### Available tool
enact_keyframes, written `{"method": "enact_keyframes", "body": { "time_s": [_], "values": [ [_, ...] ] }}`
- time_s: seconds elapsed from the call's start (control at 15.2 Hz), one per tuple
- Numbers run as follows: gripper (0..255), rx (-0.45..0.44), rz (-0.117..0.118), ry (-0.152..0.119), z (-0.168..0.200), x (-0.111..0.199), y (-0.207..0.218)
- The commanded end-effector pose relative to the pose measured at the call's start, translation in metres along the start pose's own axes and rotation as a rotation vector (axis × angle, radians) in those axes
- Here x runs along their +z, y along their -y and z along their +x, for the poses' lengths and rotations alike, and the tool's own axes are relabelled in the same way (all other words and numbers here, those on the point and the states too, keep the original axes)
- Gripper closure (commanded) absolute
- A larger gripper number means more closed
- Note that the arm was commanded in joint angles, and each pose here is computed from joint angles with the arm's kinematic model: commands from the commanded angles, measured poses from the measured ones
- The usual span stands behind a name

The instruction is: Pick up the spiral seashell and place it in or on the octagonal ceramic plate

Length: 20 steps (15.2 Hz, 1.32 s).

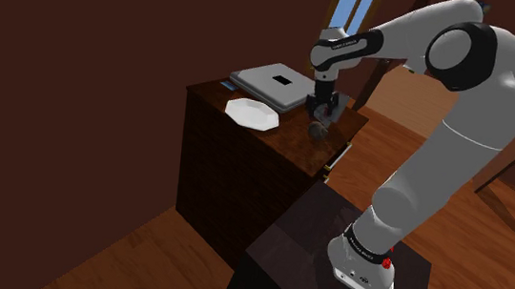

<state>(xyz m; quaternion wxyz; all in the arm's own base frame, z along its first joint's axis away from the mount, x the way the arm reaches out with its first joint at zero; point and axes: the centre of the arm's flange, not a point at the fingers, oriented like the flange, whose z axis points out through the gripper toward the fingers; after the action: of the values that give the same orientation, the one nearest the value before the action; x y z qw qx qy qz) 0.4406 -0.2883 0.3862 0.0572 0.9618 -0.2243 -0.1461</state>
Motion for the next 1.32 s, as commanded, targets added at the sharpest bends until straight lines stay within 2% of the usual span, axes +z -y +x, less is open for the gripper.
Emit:
{"method": "enact_keyframes", "body": {
  "time_s": [0.0, 0.2, 0.73, 0.79, 1.25],
  "values": [
    [0, 0.002, 0.0, 0.0, 0.001, 0.011, 0.0],
    [0, 0.002, 0.0, 0.0, 0.001, 0.029, 0.0],
    [0, 0.002, 0.0, 0.0, 0.001, 0.029, 0.0],
    [255, 0.002, 0.0, 0.0, 0.001, 0.029, 0.0],
    [255, 0.002, 0.0, 0.0, 0.002, 0.027, 0.001]
  ]
}}
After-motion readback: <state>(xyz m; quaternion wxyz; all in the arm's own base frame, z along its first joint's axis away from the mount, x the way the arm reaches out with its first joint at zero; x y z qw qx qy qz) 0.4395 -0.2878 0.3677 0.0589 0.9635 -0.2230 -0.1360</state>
